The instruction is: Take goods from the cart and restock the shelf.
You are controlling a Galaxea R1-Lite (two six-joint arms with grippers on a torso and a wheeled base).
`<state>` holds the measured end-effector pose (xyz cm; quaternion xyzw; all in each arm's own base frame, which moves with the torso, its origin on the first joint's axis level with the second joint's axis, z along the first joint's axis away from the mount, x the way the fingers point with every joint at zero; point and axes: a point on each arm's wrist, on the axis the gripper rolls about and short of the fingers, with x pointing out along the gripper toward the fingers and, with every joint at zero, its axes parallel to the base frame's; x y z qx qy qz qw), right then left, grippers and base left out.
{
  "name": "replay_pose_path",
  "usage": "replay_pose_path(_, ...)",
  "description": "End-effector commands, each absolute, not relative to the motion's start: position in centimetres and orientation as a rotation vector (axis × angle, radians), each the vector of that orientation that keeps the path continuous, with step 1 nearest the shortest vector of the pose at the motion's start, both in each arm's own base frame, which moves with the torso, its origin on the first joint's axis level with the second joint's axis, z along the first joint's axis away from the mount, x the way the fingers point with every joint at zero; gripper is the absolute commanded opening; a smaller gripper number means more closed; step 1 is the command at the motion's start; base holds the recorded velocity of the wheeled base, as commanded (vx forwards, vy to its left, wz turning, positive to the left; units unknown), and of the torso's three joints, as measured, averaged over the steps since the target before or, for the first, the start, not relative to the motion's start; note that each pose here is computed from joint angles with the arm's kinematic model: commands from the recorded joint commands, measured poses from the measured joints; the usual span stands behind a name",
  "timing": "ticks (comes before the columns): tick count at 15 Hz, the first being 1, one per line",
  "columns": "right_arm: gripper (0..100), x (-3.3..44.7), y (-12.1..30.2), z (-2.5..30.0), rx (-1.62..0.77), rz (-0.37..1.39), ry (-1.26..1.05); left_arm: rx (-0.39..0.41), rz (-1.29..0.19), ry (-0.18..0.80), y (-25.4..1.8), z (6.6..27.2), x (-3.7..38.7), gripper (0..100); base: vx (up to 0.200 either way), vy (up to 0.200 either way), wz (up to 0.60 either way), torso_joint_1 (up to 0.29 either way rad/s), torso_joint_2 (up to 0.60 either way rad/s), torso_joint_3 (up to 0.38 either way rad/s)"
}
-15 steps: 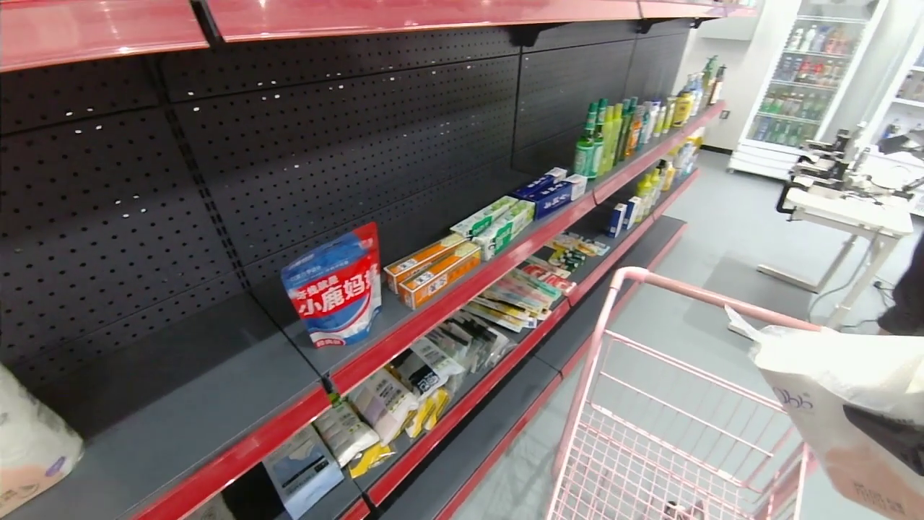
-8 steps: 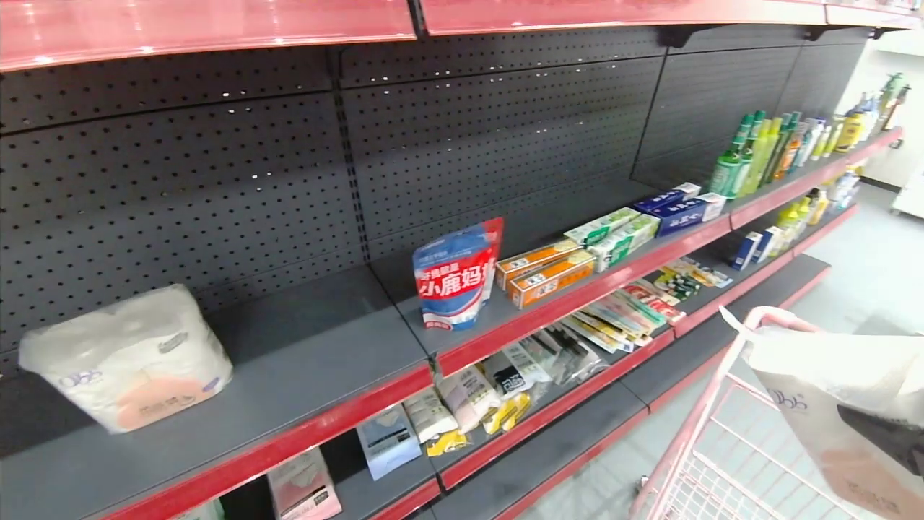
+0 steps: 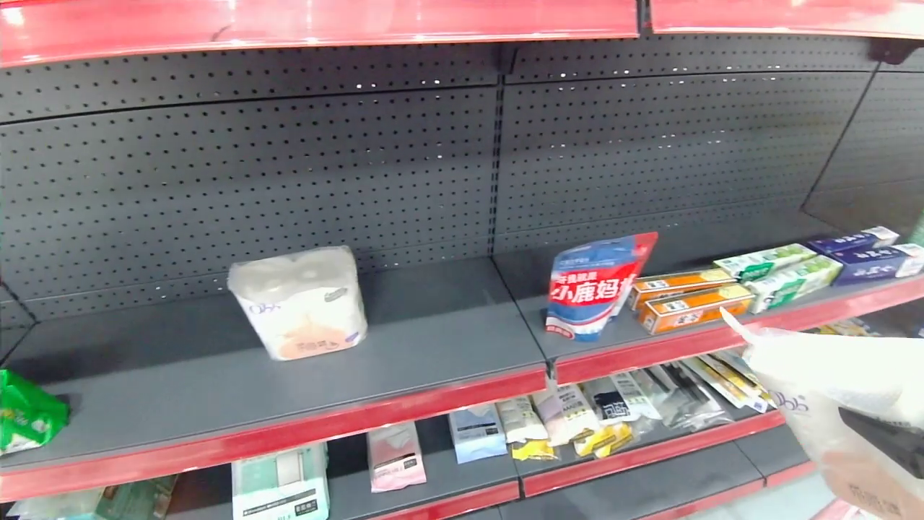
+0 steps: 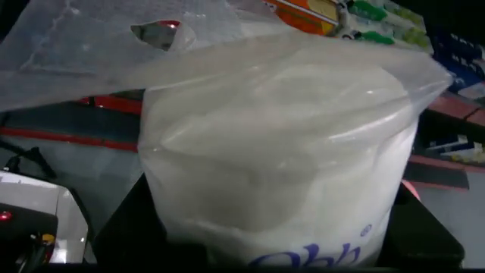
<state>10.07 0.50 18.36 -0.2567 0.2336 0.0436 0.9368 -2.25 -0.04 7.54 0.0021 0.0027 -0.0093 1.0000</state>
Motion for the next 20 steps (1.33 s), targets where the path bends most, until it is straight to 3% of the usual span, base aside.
replay_pose_path(1, 0, 9.9, 0.5, 18.3, -0.525, 0.087, 0.472, 0.005, -0.018, 0.005, 0.0, 7.5, -2.3, 100, 0.0, 0.0, 0.6, 0.007, 0.0, 0.007)
replay_pose_path(4, 0, 9.5, 0.5, 18.2, -0.528, 0.084, 0.468, 0.005, -0.018, 0.006, 0.0, 7.5, -2.2, 100, 0.0, 0.0, 0.6, 0.002, 0.0, 0.004)
replay_pose_path(7, 0, 8.4, 0.3, 17.7, -0.518, 0.082, 0.455, 0.005, -0.018, 0.006, 0.0, 7.5, -2.2, 100, 0.0, 0.0, 0.0, 0.0, 0.0, 0.0)
replay_pose_path(13, 0, 6.4, 0.8, 17.1, -0.346, 0.268, 0.357, 0.007, -0.022, 0.026, 0.0, 7.6, -2.1, 100, 0.0, 0.0, 0.0, 0.0, 0.0, 0.0)
replay_pose_path(16, 0, 4.5, 0.7, 17.4, -0.283, 0.26, 0.263, 0.047, -0.075, 0.047, -0.1, 8.1, -1.9, 100, 0.0, 0.0, 0.0, 0.0, 0.0, 0.0)
replay_pose_path(18, 0, 2.8, 0.5, 17.0, -0.241, 0.245, 0.196, 0.003, -0.115, 0.061, -0.2, 15.9, -0.4, 100, 0.0, 0.0, 0.0, 0.0, 0.0, 0.0)
replay_pose_path(19, 0, 2.0, 0.5, 16.8, -0.2, 0.238, 0.167, -0.077, -0.111, 0.069, -0.2, 18.5, 0.8, 100, 0.0, 0.0, 0.0, 0.0, 0.0, 0.0)
replay_pose_path(20, 0, 1.2, 0.4, 16.7, -0.189, 0.204, 0.133, -0.099, -0.104, 0.1, -0.2, 19.5, 2.1, 100, 0.0, 0.0, 0.0, 0.0, 0.0, 0.0)
